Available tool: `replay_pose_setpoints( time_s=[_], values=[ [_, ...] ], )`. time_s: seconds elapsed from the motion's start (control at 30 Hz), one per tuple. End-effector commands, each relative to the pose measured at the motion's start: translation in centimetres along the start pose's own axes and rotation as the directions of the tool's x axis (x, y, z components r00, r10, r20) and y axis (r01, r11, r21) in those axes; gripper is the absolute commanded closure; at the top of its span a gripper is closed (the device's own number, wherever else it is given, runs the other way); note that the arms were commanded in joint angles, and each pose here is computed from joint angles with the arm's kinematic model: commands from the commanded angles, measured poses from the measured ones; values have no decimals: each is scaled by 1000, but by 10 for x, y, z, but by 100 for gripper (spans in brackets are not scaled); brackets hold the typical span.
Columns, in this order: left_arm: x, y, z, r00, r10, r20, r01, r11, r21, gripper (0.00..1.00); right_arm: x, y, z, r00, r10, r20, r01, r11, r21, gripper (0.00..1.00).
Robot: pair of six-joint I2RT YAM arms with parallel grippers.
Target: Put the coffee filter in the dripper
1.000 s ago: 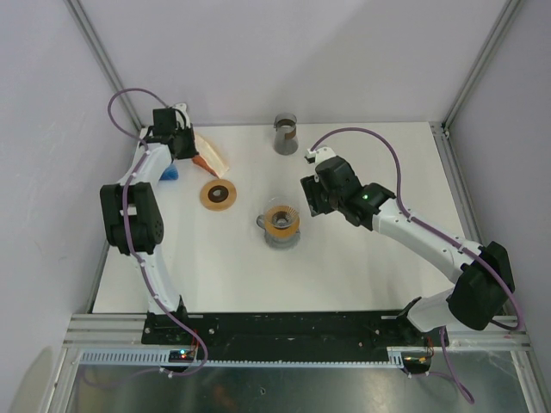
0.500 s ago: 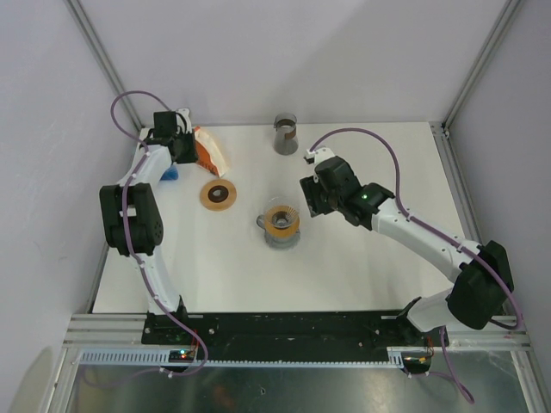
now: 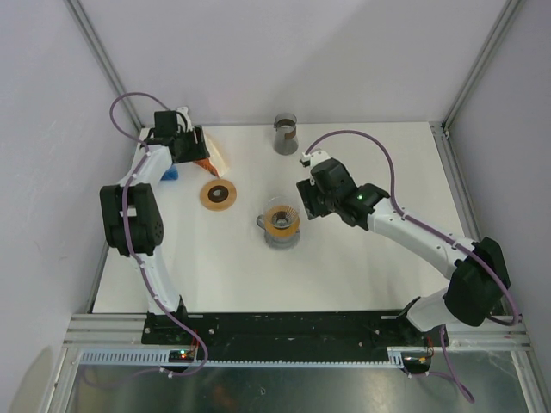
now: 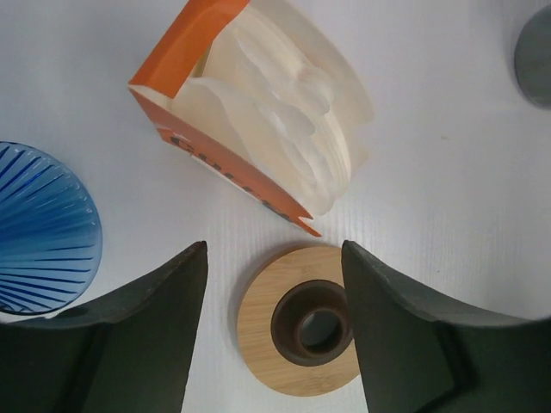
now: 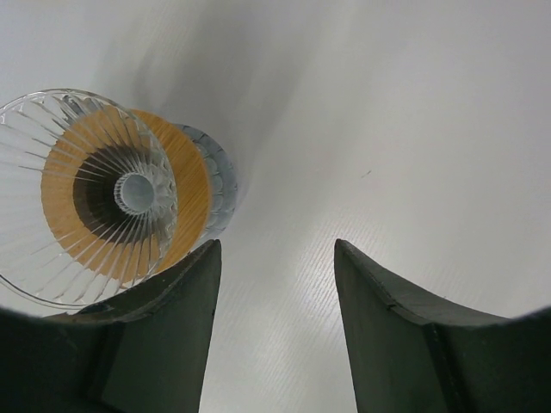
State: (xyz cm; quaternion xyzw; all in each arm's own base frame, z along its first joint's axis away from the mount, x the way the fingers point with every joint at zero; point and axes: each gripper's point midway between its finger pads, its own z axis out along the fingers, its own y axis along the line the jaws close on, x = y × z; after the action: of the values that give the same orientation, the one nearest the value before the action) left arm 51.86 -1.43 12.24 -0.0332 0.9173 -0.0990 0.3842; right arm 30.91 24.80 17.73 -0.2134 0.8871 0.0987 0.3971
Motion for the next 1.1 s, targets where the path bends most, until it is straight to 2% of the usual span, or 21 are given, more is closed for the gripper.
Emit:
replay_pose_setpoints(
  time_s=[0.0,0.23,0.6,0.67,0.77,0.9,1.07],
  values=[
    [-35,-16,-16,994,-4,108,3,1000,13,30,-4,6,3,1000,-12,16,13,1000,-16,40],
    [-37,-6,2,995,-6,101,9,999,-33,33,1,10,3,999,-37,0,37,999,-21,40],
    [-32,12,21,997,24,76,-17,995,-94,49,2,15,1,999,-53,-1,53,998,-32,40],
    [-31,14,21,997,22,75,-15,996,-93,55,2,15,1,999,-53,0,53,998,-31,40],
    [-30,14,19,997,19,73,-12,996,-88,72,2,16,1,999,-54,-1,54,998,-33,40],
    [-28,11,12,997,15,72,-10,998,-61,89,2,17,0,999,-54,0,54,998,-32,40],
    [-22,3,-1,997,31,67,-30,999,-19,99,2,18,-1,998,-57,2,57,998,-32,40]
  ],
)
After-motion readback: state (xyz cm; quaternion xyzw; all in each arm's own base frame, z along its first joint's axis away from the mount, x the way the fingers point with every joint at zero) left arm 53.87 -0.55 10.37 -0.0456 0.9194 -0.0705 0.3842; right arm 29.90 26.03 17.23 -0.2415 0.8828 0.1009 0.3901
